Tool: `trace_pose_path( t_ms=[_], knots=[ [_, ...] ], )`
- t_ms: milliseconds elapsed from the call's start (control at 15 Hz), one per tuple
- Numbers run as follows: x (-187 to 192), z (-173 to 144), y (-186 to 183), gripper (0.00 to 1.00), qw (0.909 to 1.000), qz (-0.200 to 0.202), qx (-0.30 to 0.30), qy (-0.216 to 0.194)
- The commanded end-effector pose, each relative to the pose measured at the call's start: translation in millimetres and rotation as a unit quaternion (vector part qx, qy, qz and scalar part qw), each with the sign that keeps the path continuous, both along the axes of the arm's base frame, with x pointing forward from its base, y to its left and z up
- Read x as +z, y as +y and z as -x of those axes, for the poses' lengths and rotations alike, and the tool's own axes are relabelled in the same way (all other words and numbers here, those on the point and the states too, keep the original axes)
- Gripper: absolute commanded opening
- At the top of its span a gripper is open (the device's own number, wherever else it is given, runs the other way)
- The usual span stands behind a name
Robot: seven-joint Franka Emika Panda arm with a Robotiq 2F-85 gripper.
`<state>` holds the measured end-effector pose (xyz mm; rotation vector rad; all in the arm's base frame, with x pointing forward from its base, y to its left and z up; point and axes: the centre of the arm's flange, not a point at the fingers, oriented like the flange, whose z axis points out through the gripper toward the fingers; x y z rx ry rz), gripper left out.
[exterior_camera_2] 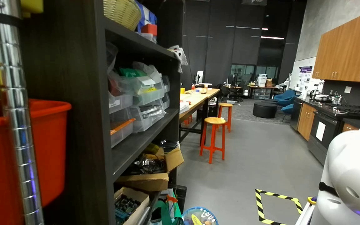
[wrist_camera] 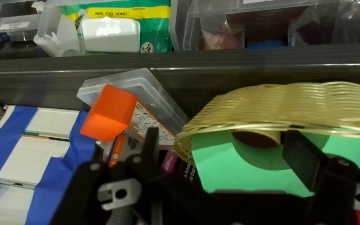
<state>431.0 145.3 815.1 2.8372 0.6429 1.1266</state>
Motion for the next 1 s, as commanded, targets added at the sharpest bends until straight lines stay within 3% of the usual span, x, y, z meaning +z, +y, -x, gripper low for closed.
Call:
trace_pose_path(
  t_ms=[0, 933],
  knots=[
    [-3, -8, 5, 1.0, 0.9984, 0.023, 0.047, -0.02],
    [-5, -21, 11, 1.0, 0.9832, 0.097, 0.14, -0.066]
  ],
)
